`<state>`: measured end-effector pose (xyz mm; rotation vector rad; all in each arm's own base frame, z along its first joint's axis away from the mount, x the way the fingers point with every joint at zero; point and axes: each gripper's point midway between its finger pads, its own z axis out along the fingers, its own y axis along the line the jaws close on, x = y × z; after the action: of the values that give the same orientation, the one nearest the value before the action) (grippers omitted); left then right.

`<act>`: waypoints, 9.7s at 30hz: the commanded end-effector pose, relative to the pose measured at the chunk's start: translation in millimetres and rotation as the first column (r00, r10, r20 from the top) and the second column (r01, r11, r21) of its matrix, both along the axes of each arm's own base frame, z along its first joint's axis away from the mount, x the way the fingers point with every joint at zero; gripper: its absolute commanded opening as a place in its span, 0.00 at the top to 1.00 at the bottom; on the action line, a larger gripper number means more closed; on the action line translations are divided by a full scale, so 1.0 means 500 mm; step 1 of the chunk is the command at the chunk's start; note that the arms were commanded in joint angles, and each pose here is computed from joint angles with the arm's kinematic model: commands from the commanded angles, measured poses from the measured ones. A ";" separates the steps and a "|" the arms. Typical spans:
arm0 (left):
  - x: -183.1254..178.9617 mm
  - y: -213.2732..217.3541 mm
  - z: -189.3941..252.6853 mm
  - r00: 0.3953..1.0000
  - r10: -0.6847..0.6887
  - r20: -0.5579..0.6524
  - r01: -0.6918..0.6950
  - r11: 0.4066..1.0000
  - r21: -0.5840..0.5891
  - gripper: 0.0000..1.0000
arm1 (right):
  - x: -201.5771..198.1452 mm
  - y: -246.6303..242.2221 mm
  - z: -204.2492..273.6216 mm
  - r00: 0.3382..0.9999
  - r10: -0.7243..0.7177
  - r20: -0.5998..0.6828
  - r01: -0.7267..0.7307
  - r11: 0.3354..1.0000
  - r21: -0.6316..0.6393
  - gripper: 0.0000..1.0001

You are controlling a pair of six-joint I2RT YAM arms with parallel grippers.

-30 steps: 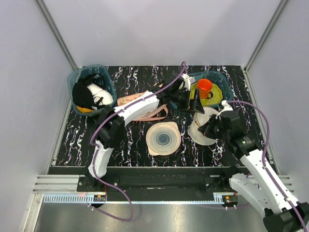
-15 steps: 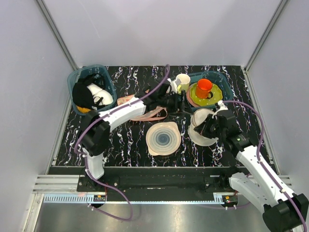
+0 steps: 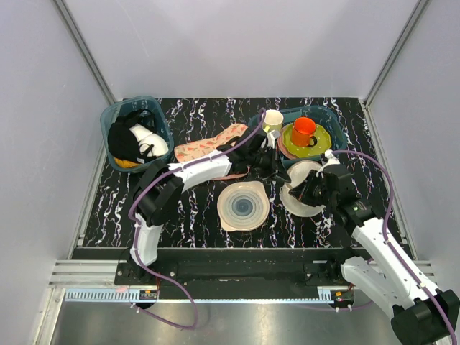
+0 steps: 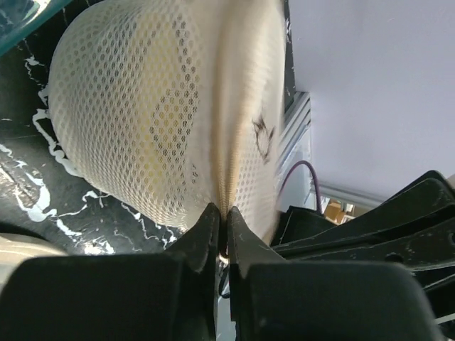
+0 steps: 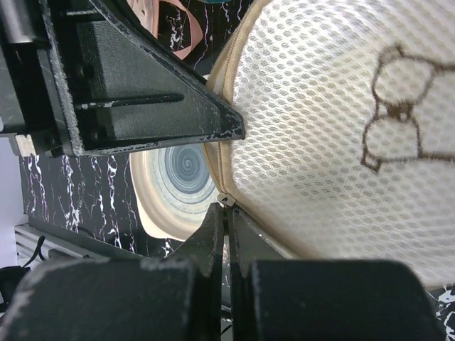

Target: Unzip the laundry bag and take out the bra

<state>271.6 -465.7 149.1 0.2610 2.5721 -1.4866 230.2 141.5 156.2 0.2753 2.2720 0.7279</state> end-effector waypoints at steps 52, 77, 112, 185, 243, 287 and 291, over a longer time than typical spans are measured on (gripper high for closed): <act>0.023 0.118 0.073 0.968 -0.059 0.245 0.042 0.996 0.076 1.00 | 0.046 -0.087 0.149 0.976 -0.180 0.124 0.195 0.974 -0.117 0.17; 0.030 0.178 0.079 0.986 0.012 0.167 -0.005 0.999 -0.041 0.44 | 0.095 -0.026 0.072 0.984 -0.177 -0.022 0.177 0.984 -0.024 0.27; 0.016 0.134 0.062 0.985 -0.064 0.160 0.073 0.996 -0.050 0.66 | 0.115 0.004 0.068 0.989 -0.151 -0.010 0.151 0.988 0.022 0.26; 0.022 0.114 0.075 0.992 -0.035 0.119 0.049 0.992 -0.117 1.00 | 0.076 -0.041 0.003 0.974 -0.228 -0.003 0.227 0.971 -0.068 1.00; 0.060 0.016 -0.038 0.942 -0.109 0.317 0.000 0.946 0.324 0.40 | -0.042 -0.159 0.228 0.918 -0.287 0.273 0.322 0.942 -0.095 1.00; 0.085 0.027 -0.157 0.847 -0.088 0.525 -0.205 0.856 0.474 0.32 | -0.047 -0.158 0.207 0.922 -0.279 0.268 0.315 0.944 -0.101 1.00; 0.088 0.037 -0.182 0.824 -0.085 0.560 -0.259 0.823 0.506 0.11 | -0.045 -0.158 0.199 0.925 -0.280 0.258 0.315 0.943 -0.105 1.00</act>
<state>302.7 -443.9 57.2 0.5786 2.4782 -0.5277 206.1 64.9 244.8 0.4347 2.0167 0.4157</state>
